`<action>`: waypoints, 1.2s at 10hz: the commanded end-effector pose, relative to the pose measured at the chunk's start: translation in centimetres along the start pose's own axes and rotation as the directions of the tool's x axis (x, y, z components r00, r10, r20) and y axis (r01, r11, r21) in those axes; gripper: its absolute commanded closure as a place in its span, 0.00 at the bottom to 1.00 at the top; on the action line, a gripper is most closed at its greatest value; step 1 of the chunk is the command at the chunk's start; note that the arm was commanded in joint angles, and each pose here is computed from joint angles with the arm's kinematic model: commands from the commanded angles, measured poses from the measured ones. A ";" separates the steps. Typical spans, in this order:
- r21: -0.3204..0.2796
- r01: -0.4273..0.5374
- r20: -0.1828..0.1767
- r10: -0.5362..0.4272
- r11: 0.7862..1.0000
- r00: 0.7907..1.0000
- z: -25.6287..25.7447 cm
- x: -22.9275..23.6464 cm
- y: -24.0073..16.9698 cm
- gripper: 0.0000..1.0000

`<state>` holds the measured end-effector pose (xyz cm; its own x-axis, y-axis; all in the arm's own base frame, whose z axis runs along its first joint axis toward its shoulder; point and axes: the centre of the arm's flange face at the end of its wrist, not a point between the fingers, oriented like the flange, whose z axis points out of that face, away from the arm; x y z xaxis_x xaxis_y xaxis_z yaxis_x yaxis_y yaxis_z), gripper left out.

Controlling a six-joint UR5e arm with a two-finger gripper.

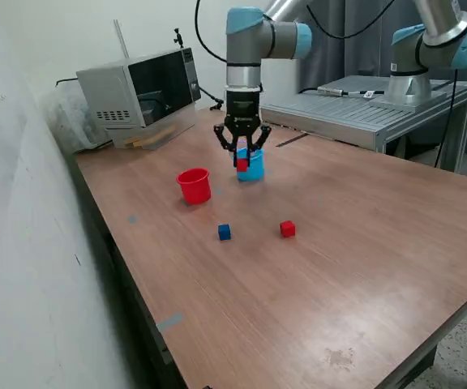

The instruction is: Place red objects in the red bin, and blue objects in the blue bin.

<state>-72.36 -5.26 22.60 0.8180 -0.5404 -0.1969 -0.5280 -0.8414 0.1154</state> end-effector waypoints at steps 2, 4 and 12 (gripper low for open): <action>0.038 -0.396 0.067 0.393 0.917 0.917 -2.0 -6.6 -5.1 1.00; 0.105 -0.408 0.058 0.404 0.907 0.913 -1.4 -6.1 -5.5 1.00; 0.146 -0.481 0.197 0.451 0.865 0.870 -3.5 -12.4 -3.2 1.00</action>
<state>-78.61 2.90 27.20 0.4495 -0.8519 -0.2688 -0.8735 -0.4822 0.0673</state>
